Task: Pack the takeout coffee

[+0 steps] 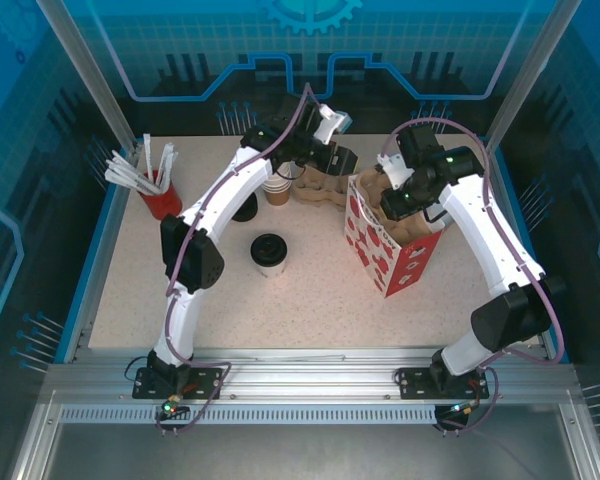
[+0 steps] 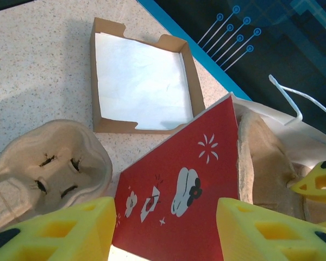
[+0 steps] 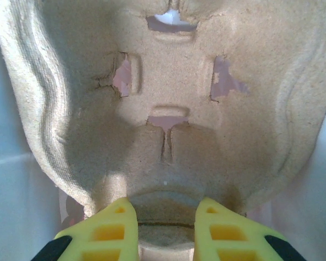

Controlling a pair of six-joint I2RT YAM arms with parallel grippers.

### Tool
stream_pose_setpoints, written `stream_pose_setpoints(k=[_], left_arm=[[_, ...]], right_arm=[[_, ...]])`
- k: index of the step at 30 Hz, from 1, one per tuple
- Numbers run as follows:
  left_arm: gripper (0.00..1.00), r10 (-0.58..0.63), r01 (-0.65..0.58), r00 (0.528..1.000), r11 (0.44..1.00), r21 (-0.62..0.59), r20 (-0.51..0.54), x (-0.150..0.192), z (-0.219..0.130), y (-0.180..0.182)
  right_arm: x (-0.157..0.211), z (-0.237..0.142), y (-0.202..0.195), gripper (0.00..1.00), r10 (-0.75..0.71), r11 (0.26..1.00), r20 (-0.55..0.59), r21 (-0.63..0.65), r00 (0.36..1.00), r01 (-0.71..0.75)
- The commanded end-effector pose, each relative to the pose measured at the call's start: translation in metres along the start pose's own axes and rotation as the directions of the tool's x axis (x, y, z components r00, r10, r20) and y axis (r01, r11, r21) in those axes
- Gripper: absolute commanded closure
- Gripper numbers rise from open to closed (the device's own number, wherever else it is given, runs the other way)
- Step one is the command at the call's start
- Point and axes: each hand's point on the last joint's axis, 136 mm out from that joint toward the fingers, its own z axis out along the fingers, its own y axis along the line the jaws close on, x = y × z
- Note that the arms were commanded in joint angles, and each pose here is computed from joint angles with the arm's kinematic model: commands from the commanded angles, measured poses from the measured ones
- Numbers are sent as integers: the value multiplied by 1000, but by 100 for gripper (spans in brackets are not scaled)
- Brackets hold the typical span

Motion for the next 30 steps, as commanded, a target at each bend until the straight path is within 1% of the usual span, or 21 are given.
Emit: stream_pose_setpoints(k=[1, 6, 15, 30], left_arm=[[44, 42, -44, 998, 998, 39, 38, -12, -30, -23], [44, 35, -35, 999, 998, 55, 1, 0, -25, -21], [48, 24, -19, 998, 997, 81, -63, 19, -15, -18], [50, 9, -1, 996, 997, 83, -91, 24, -4, -9]], right_arm=[[8, 5, 5, 82, -15, 1000, -43, -6, 999, 15], [6, 2, 5, 82, -17, 1000, -33, -7, 999, 17], [5, 1, 6, 83, -19, 1000, -25, -9, 1000, 18], [2, -3, 6, 83, -19, 1000, -12, -10, 1000, 19]])
